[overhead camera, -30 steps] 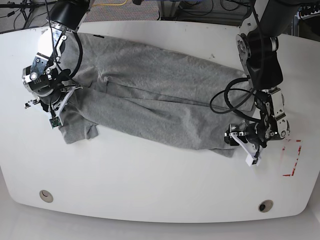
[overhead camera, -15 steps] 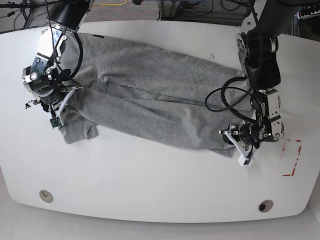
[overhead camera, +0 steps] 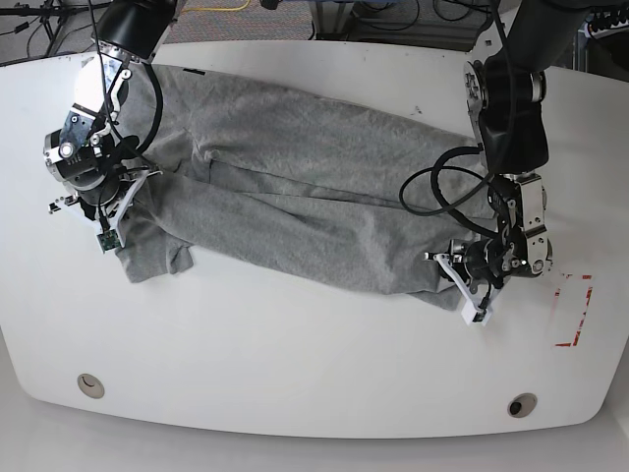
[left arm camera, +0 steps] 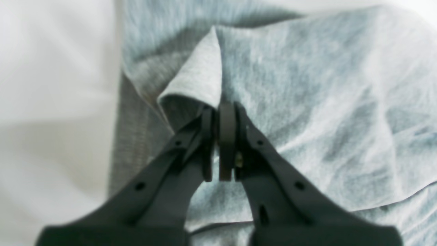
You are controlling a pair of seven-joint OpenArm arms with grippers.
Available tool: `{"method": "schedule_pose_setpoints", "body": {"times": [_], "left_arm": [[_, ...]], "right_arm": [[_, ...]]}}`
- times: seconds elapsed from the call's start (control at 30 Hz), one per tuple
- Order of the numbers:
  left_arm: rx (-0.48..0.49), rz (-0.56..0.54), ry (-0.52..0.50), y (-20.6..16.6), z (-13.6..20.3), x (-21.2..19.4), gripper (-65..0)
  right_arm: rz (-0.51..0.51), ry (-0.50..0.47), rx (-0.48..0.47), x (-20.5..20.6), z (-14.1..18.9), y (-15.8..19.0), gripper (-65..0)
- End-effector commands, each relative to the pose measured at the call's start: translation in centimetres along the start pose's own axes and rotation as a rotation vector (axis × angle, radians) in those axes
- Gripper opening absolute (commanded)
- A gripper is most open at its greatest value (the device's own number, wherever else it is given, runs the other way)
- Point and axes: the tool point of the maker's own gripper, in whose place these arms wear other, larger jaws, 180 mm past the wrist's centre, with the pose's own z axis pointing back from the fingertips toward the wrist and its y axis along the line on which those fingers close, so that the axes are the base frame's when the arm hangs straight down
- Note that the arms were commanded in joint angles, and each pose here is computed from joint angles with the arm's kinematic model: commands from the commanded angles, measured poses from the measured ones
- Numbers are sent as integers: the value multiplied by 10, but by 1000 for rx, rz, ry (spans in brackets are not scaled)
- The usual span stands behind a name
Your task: Fold the T-shirt properly
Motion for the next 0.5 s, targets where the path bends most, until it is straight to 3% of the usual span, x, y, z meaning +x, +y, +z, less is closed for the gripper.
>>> {"method": "schedule_pose_setpoints", "body": {"times": [0.0, 0.47], "left_arm": [[14, -29, -99, 2, 17, 38, -650], [74, -109, -233, 0, 53, 69, -650]], "right_arm": [[7, -46, -25, 15, 5, -10, -644], [25, -137, -84, 50, 22, -24, -644]]}}
